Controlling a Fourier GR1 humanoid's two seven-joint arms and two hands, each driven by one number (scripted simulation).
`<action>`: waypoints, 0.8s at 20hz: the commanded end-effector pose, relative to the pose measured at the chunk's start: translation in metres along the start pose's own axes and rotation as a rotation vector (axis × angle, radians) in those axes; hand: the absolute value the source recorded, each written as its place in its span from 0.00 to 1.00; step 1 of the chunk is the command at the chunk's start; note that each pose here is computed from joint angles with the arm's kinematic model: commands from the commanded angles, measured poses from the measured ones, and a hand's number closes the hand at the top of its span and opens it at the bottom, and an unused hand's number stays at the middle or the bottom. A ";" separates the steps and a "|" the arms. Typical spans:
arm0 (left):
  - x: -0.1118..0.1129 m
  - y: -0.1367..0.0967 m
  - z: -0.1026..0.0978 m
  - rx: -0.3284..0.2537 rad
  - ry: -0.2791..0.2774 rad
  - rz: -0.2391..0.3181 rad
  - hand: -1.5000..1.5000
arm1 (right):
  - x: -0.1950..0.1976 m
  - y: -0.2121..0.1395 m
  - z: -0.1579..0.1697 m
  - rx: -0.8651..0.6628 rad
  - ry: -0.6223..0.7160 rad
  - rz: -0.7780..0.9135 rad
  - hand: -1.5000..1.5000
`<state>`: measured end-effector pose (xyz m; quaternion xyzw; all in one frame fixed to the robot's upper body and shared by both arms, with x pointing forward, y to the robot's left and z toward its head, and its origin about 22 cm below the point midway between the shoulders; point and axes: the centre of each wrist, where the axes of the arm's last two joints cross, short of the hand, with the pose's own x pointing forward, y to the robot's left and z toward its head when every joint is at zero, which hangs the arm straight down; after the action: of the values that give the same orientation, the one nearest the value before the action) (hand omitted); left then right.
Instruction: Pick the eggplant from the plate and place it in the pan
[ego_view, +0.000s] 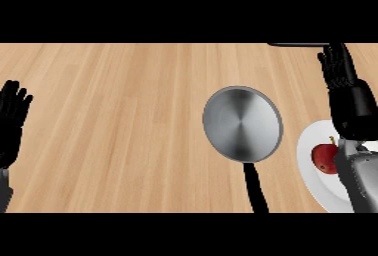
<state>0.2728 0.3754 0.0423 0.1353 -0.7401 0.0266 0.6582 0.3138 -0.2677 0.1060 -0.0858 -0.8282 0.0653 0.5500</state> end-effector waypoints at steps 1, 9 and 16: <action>-0.028 -0.008 0.030 -0.002 0.087 0.040 0.50 | -0.009 -0.025 0.010 -0.140 0.107 -0.045 1.00; -0.082 -0.070 0.081 0.015 0.444 0.215 0.50 | -0.091 -0.109 0.120 -0.793 0.710 0.274 1.00; -0.070 -0.112 0.080 -0.006 0.465 0.240 0.50 | -0.085 -0.041 0.144 -0.873 0.723 0.499 0.00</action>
<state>0.2334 0.2899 -0.0415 0.0592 -0.6185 0.1286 0.7729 0.2273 -0.3448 -0.0058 -0.4522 -0.5331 -0.1834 0.6912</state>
